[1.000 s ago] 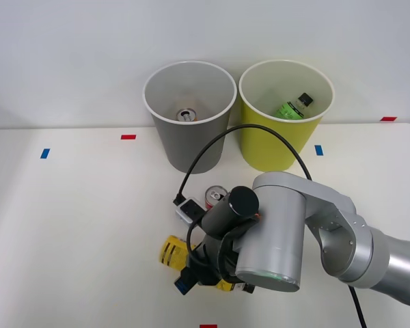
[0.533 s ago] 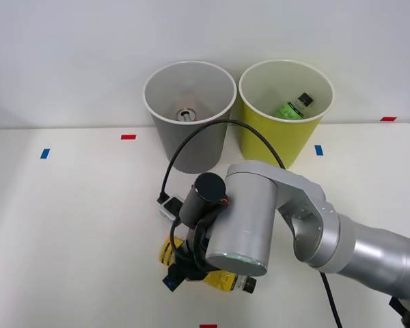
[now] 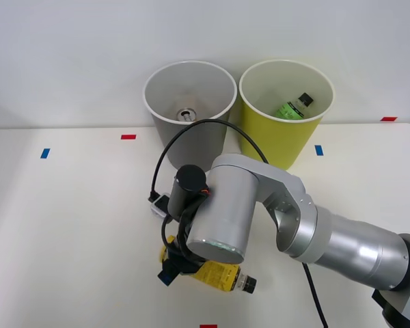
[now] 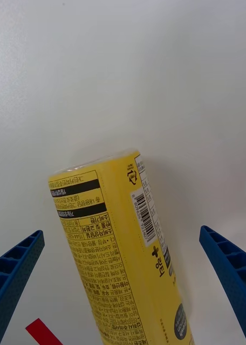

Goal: Put cans in the gray bin, plastic bottles in the light green bin

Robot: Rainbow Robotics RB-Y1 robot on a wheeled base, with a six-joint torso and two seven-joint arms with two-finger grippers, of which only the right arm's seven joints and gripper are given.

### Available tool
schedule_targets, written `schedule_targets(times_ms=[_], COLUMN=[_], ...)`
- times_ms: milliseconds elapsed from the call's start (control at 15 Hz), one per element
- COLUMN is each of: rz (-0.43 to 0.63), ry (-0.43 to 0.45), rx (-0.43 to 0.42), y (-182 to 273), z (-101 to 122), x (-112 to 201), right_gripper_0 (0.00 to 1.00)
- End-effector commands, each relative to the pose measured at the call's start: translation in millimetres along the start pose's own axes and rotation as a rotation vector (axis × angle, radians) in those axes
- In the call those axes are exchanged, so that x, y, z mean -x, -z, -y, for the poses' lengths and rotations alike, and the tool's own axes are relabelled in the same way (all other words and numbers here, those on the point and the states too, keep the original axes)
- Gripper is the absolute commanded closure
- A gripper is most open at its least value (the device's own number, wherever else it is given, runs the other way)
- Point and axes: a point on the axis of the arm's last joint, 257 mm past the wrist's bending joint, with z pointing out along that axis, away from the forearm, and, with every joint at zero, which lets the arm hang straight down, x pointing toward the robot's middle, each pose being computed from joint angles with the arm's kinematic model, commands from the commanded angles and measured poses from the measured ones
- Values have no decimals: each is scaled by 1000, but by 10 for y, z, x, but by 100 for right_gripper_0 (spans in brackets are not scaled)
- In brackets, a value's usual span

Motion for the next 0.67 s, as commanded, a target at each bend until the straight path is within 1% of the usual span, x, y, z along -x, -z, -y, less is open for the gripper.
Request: schedule_targets(times_ms=[67, 400, 667], rz=[-14, -5, 27], ry=[37, 32, 14], rx=[-36, -36, -45], y=[-105, -182, -353], z=[-9, -79, -42], x=[-42, 66, 228], right_gripper_0=[0, 0, 0])
